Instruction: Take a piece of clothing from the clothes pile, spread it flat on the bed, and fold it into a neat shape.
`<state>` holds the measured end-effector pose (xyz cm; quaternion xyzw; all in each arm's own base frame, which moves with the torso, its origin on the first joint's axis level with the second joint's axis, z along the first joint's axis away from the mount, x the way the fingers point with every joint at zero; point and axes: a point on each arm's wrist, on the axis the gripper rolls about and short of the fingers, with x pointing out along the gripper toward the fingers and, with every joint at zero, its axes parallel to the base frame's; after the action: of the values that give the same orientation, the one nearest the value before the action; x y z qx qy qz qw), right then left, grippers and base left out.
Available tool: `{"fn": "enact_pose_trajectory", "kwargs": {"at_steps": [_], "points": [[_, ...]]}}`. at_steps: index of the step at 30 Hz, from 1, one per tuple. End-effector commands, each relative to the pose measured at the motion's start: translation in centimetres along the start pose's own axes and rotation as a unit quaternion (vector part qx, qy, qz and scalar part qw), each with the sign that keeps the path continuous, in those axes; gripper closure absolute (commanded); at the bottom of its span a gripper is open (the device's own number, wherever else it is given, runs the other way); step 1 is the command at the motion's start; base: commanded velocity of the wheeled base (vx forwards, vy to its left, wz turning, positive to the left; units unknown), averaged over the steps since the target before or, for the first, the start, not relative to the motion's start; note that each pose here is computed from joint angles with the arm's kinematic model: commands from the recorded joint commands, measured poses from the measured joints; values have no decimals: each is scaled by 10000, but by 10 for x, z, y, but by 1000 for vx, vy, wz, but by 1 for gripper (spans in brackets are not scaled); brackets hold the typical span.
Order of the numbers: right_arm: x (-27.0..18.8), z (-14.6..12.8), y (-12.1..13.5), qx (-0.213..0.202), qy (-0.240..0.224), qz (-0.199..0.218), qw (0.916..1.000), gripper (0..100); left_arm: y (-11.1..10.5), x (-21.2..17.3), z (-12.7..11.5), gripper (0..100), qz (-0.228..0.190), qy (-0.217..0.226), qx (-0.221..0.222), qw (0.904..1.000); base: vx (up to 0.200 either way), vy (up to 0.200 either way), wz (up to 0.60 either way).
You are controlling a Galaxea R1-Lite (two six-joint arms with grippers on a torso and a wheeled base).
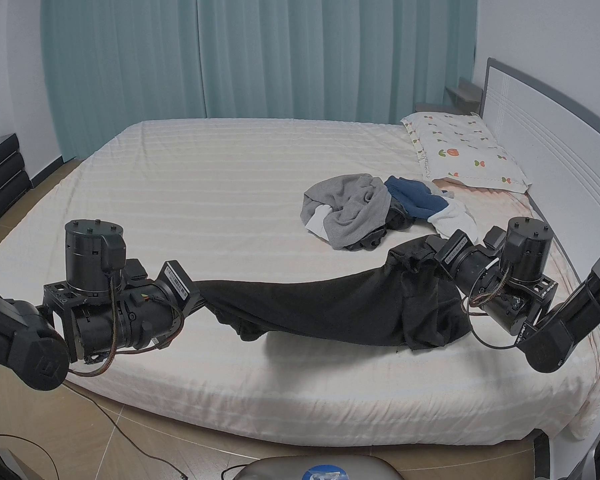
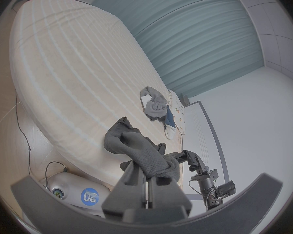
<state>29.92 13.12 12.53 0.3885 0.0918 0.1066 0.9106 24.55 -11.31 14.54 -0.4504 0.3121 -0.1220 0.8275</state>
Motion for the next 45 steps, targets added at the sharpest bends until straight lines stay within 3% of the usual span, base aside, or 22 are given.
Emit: {"fn": "enact_pose_trajectory", "kwargs": {"at_steps": [1, 18, 27, 38, 45], "points": [[1, 0, 0, 10, -35, 37, 10000, 100, -2, -3, 2, 100, -48, -47, -2, 10000, 0, 200, 0], [3, 5, 3, 52, -194, 97, 9998, 100, -4, -10, 9, 100, -134, -216, -22, 9997, 0, 200, 0], [0, 12, 11, 129, -591, 544, 9967, 100, -2, -11, 16, 100, -97, -342, -46, 9994, 0, 200, 0], [-5, 20, 20, 134, -796, 806, 9935, 100, -2, -15, 27, 100, -121, -551, -124, 9983, 0, 200, 0], [-9, 27, 27, -9, -907, 918, 9916, 100, -3, -16, 31, 100, -380, -758, -100, 9963, 0, 200, 0]]}}
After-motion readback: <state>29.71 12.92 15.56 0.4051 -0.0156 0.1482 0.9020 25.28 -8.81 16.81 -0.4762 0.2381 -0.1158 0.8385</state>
